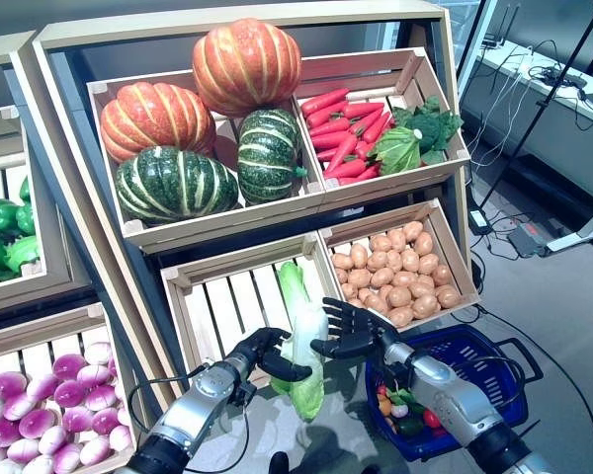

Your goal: Put vegetables into the basket

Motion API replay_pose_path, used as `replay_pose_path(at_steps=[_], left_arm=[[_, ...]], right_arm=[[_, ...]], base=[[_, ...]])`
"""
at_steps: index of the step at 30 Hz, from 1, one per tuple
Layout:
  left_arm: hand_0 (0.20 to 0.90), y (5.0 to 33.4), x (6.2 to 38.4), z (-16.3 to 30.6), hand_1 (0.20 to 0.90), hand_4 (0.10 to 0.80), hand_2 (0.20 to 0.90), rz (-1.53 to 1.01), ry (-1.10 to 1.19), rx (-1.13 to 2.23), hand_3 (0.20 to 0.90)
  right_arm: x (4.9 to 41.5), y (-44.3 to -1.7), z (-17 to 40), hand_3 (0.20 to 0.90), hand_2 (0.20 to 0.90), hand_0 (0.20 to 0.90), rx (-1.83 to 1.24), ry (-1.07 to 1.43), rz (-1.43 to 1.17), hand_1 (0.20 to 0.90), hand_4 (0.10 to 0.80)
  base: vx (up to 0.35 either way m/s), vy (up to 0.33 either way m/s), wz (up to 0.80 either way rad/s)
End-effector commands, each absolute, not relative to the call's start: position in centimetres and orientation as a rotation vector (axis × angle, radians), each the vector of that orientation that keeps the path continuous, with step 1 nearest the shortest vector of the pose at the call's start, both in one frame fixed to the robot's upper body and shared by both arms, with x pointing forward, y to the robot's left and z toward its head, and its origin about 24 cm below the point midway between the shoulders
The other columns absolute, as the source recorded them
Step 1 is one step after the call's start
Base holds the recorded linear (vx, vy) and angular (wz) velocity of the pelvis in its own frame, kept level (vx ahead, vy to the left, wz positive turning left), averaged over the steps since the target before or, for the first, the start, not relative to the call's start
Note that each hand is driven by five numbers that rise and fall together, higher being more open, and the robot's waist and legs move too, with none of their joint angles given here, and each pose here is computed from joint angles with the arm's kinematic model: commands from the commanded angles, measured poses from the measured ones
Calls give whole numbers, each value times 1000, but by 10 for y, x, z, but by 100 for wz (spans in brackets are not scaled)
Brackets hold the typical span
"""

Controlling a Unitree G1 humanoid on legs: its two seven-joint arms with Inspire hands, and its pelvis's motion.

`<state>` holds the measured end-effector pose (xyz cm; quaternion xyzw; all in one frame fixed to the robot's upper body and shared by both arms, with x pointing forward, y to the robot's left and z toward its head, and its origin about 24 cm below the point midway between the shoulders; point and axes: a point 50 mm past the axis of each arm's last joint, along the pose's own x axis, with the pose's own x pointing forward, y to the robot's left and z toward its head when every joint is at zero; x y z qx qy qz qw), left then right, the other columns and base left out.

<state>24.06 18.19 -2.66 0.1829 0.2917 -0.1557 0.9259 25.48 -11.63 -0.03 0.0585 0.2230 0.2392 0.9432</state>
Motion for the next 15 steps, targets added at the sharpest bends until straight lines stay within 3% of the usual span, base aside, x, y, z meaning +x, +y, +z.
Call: replay_pose_path(at_steps=[1, 15], left_arm=[[300, 163, 283, 27, 300, 400, 300, -368, 324, 420, 300], [300, 161, 284, 28, 300, 400, 300, -370, 318, 431, 300]], right_arm=[[272, -88, 37, 300, 300, 300, 236, 267, 581, 300, 400], [272, -87, 39, 300, 300, 300, 254, 252, 579, 300, 400]], base=[[0, 0, 0], [0, 0, 0]])
